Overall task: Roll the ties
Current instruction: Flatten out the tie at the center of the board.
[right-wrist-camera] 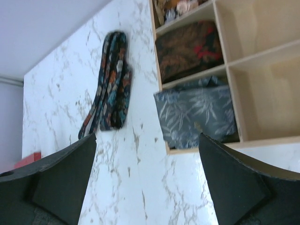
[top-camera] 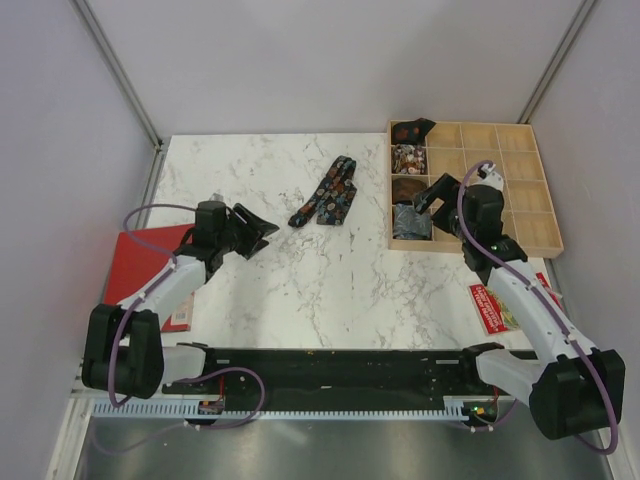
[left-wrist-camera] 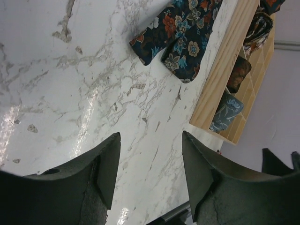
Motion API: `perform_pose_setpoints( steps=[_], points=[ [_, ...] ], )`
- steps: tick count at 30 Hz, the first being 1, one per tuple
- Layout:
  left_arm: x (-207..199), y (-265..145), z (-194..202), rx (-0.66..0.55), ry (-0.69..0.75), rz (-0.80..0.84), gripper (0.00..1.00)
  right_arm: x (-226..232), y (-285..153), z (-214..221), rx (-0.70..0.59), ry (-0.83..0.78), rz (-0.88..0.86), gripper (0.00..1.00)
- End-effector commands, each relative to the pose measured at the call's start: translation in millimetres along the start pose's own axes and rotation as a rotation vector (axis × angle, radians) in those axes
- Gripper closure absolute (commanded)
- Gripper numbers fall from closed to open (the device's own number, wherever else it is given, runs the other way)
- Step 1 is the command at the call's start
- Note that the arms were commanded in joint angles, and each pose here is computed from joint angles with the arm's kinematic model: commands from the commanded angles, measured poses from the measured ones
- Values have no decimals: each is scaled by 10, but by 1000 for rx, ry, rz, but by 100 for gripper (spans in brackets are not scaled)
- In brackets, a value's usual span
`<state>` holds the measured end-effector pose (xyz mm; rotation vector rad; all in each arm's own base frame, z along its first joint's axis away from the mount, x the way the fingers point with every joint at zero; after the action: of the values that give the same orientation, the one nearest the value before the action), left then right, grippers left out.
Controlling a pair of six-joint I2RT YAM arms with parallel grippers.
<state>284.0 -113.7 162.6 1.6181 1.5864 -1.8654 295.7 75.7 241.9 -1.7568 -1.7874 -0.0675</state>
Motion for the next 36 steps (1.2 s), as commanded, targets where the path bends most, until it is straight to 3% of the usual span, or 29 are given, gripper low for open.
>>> perform_pose_setpoints(
  steps=[1, 11, 20, 29, 36],
  points=[
    [-162, 49, 13, -29, -187, 59, 39, 99, -120, 417, 137, 74, -68, 2],
    [21, 566, 87, 42, -345, 4, 42, 198, -271, 792, 183, 37, -82, 2],
    [115, 832, 83, -47, -410, -21, 45, 240, -379, 786, 182, 17, -116, 2],
    [202, 1144, 149, -64, -437, -86, 52, 186, -429, 813, 186, -14, -113, 2],
    [89, 1067, 112, -135, -401, -23, 53, 154, -460, 834, 185, -34, -112, 2]
  ],
)
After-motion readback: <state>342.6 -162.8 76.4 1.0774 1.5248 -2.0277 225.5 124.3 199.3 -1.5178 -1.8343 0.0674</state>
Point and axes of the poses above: each gripper's point midway between its finger pads, its own y axis out along the fingers, its own x axis along the line the jaws close on, z = x × y, the point moved 7 cm from there along -y, back along the fingers, and after that the axes turned 9 degrees about -y, right-handed, at the moved point
